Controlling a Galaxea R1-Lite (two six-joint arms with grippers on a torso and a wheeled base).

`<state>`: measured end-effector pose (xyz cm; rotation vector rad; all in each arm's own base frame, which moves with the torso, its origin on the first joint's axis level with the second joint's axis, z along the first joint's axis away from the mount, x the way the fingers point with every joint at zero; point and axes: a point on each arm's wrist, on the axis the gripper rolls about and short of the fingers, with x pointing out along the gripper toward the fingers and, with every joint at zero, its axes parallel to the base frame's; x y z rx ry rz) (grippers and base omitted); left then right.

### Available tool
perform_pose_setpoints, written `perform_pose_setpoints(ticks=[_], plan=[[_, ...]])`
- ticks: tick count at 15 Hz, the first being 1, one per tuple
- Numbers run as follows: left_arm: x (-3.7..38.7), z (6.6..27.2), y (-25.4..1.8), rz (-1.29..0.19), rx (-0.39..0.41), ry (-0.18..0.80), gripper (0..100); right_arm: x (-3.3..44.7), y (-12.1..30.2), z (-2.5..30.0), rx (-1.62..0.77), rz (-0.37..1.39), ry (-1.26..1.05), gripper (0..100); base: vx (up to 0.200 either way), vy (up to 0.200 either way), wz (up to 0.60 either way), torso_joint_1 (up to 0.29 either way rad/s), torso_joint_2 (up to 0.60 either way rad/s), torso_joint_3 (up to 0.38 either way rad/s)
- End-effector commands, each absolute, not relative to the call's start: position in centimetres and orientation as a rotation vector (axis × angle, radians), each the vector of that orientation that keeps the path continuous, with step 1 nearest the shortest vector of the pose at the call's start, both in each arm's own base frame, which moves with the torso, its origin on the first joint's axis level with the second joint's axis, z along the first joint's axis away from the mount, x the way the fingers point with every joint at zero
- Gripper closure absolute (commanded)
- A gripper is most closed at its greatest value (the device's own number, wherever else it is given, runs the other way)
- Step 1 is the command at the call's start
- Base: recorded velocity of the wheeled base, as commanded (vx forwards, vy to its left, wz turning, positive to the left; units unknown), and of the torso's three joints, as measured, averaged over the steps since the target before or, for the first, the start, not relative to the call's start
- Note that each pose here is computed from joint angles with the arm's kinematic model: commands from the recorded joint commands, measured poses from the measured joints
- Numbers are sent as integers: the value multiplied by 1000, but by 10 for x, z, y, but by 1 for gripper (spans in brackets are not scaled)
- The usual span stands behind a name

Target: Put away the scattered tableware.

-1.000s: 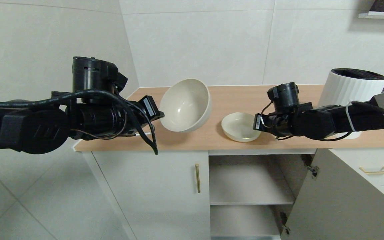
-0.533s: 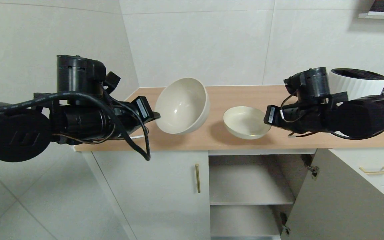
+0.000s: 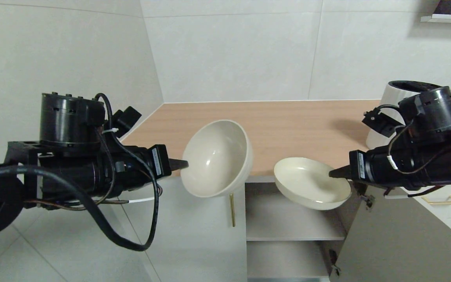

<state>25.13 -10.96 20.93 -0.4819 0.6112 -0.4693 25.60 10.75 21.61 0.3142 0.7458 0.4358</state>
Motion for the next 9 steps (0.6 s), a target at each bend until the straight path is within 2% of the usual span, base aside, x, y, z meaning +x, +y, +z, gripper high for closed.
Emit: perform_pose_setpoints(ticks=[1, 2, 9], plan=[[247, 189, -113, -473, -460, 660, 100, 245, 98, 219, 315, 449, 747, 100, 0, 0, 0, 0, 0, 0], [249, 179, -114, -472, -459, 668, 100, 247, 99, 214, 311, 450, 766, 100, 0, 0, 0, 0, 0, 0], [256, 164, -121, -470, -450, 713, 100, 260, 104, 193, 283, 432, 828, 100, 0, 0, 0, 0, 0, 0]])
